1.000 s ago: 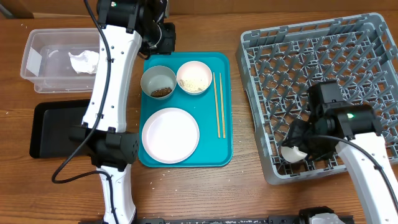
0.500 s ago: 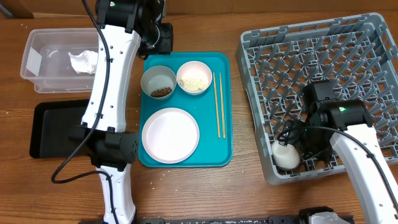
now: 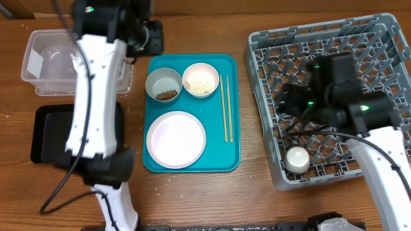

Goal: Sort waste into correct bins and load items into the dishwasher
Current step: 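Grasp the grey bowl with food scraps using left gripper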

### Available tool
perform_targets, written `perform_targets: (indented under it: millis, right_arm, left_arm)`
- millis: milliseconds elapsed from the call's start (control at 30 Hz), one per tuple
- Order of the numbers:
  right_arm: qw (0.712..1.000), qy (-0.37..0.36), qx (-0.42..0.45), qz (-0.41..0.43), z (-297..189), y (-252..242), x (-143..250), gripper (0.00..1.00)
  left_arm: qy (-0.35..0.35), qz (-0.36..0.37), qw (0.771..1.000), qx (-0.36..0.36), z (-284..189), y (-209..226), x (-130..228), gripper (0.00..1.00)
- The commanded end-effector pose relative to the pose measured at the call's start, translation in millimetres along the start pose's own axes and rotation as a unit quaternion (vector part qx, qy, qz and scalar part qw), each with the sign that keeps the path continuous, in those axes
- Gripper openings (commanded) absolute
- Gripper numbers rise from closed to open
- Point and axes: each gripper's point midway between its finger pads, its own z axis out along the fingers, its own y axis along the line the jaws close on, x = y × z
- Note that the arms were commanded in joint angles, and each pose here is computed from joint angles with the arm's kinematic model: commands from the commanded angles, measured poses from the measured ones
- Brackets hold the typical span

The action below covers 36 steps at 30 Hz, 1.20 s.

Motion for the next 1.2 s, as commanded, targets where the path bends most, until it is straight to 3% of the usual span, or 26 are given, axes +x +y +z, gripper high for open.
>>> perform_targets:
  millis: [0,167,400,533,767,1000,1167]
  right_arm:
    - [0.999,0.022,-0.029,-0.034,14,31,7,0.79]
    - [0.999,0.028,-0.032,-0.03,32,38,2,0.83]
    - [0.998,0.029,-0.039,-0.032,49,44,-5,0.83]
    - [0.998,0.02,-0.042,-0.031,48,44,-10,0.83]
    - [0.999,0.028,-0.027,-0.027,35,27,-5,0.83]
    - [0.998,0.055,-0.014,-0.04,30,19,10,0.84]
    - [0.997,0.064,-0.011,-0.048,29,17,15,0.85]
  left_arm:
    - [-0.012,-0.025,1.0,-0.003,-34,3,13,0.36]
    - [0.043,-0.024,0.998,0.025,-20,-17,40,0.34]
    - [0.119,-0.07,0.99,-0.033,10,-6,82,0.31]
    - [0.122,-0.06,0.989,-0.065,43,-13,89,0.31]
    - [0.089,0.052,0.992,-0.073,111,-26,90,0.37]
    - [0.071,0.123,0.989,-0.052,145,-2,79,0.37]
    - [0.073,0.212,0.974,-0.018,170,-3,89,0.49]
